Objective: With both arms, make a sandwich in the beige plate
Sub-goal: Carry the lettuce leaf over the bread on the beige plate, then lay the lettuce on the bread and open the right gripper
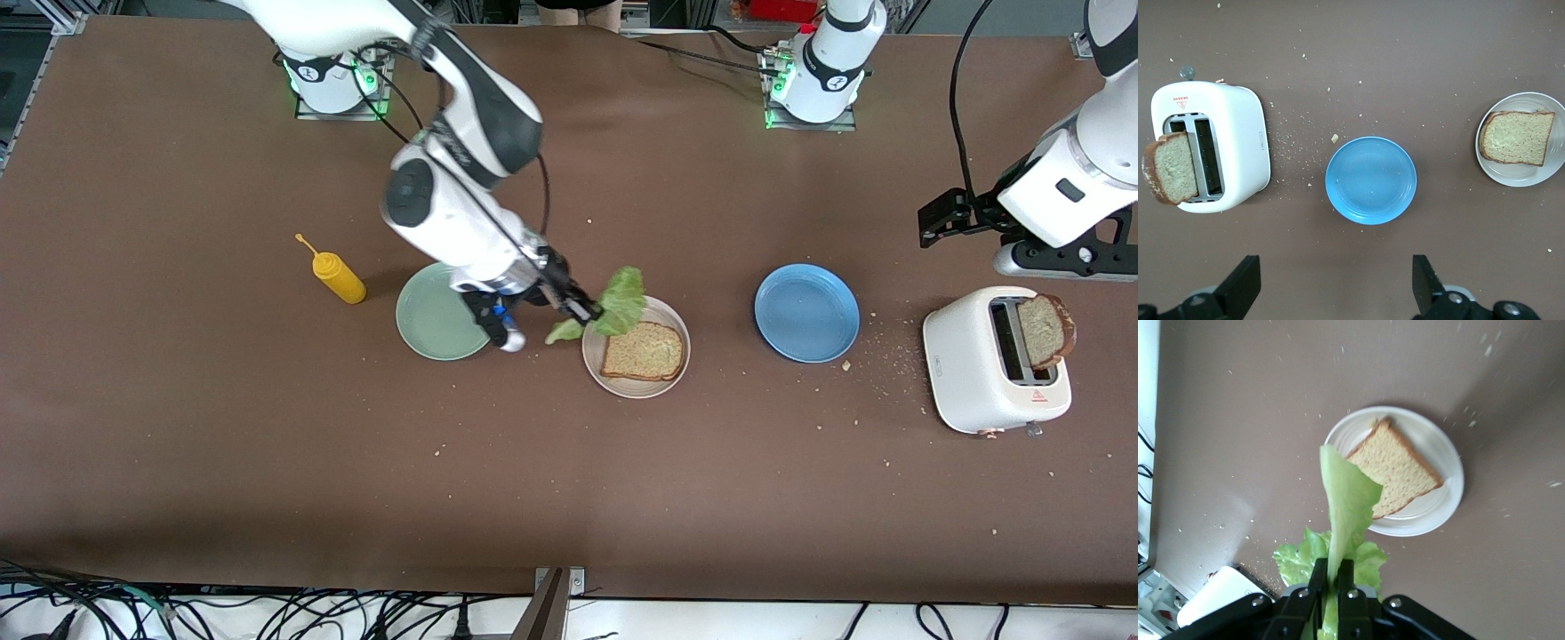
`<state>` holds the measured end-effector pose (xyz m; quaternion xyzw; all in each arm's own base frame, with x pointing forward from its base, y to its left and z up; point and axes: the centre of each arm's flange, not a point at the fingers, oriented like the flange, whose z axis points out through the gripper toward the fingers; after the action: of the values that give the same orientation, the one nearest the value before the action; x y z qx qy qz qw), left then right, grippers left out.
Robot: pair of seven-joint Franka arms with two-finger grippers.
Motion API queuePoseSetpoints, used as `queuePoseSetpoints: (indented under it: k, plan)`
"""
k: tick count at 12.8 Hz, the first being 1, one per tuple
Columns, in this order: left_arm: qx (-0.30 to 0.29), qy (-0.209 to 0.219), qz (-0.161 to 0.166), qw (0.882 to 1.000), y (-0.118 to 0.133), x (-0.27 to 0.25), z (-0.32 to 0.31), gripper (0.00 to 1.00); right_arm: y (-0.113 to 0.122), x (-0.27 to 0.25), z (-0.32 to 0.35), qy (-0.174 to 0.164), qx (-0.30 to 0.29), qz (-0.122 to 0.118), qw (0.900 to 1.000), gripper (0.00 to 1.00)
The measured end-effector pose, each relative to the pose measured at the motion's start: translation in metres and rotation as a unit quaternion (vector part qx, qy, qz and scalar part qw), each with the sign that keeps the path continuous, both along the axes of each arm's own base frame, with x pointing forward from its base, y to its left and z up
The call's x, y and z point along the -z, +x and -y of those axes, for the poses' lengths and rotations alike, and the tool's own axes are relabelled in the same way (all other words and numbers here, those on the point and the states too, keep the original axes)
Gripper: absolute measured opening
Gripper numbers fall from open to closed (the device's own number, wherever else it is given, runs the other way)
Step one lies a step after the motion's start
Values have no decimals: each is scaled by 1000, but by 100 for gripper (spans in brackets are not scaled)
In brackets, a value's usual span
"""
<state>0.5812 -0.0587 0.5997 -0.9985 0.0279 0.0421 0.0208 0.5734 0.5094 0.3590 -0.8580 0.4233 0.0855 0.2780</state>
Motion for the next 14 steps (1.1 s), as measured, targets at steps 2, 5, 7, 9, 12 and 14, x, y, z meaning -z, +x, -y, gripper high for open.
queuePoseSetpoints:
  k: [2,5,7,9,12,14]
  plan:
    - [0,0,0,1000,0,0,0,100,-18,53,-33,11,21,2,1000,10]
    - [0,0,0,1000,0,0,0,100,-2,97,-39,19,44,3,999,10]
    - [0,0,0,1000,0,0,0,100,16,113,-28,19,61,12,998,10]
    - [0,0,0,1000,0,0,0,100,22,129,-22,14,68,10,998,10]
    - [0,0,0,1000,0,0,0,100,19,141,-24,14,81,-4,997,10]
    - [0,0,0,1000,0,0,0,100,17,143,-25,14,88,-10,996,10]
